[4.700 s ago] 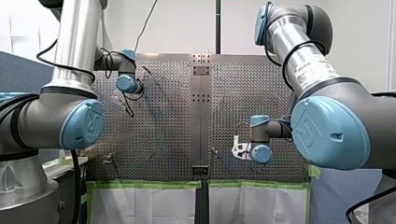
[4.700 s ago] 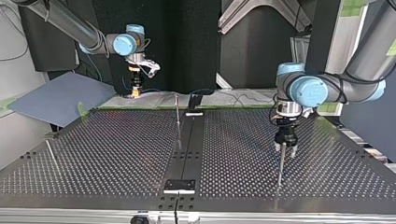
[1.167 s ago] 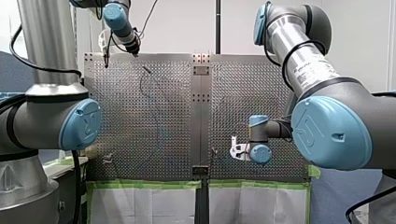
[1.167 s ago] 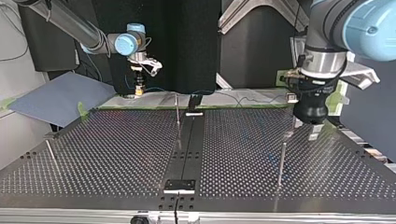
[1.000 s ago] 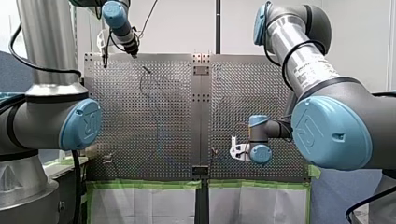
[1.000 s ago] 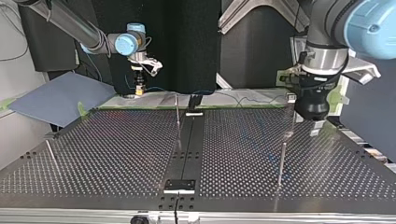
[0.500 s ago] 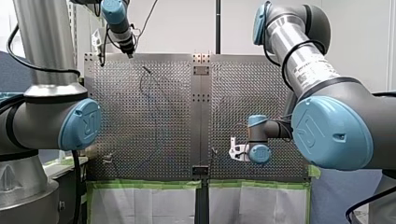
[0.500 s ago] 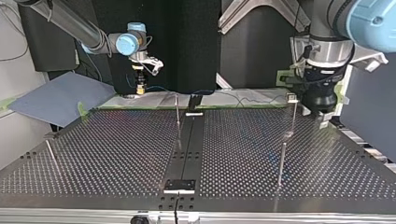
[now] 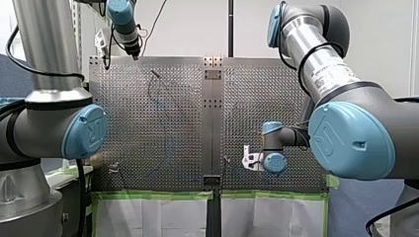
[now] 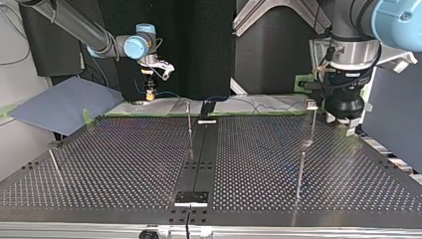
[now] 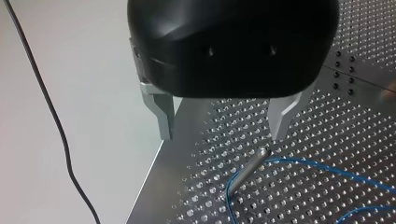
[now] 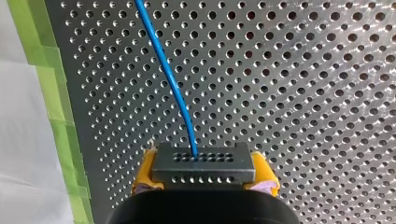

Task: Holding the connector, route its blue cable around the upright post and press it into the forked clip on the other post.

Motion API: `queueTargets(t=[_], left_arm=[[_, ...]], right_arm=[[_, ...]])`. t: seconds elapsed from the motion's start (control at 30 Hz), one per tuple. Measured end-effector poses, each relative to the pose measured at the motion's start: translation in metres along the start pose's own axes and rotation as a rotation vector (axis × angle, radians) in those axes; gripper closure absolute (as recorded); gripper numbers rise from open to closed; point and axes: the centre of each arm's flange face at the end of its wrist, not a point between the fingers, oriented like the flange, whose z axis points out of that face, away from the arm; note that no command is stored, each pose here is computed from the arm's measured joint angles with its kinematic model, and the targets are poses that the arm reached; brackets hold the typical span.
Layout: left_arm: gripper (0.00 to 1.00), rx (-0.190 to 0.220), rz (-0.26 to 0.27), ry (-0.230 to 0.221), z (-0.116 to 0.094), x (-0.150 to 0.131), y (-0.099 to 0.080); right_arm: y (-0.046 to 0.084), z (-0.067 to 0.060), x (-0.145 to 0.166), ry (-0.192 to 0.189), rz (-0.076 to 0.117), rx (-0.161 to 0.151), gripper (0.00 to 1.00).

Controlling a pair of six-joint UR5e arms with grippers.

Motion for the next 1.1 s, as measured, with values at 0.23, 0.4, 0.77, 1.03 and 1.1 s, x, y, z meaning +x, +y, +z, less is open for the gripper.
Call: queueTargets(t=[0.23, 0.4, 0.77, 1.03, 1.1], left_arm=[[0.0, 0.03, 0.002, 0.007, -0.001, 0.001, -0.003], [0.0, 0.037, 0.023, 0.013, -0.001, 0.004, -0.004], [0.0, 0.012, 0.126, 0.051, 0.021, 0.048, 0.002], [0.0, 0.028, 0.169, 0.093, 0.036, 0.092, -0.007], [0.0, 0.031, 0.167, 0.085, 0.04, 0.094, -0.013]], right_arm=[[0.0, 0.0, 0.0, 0.0, -0.002, 0.001, 1.0], [0.0, -0.001, 0.0, -0.005, -0.002, 0.001, 1.0], [-0.003, -0.001, 0.0, 0.0, -0.005, 0.005, 1.0], [-0.005, 0.0, 0.001, 0.013, -0.002, 0.008, 1.0], [-0.005, 0.0, 0.001, 0.013, -0.002, 0.009, 1.0]])
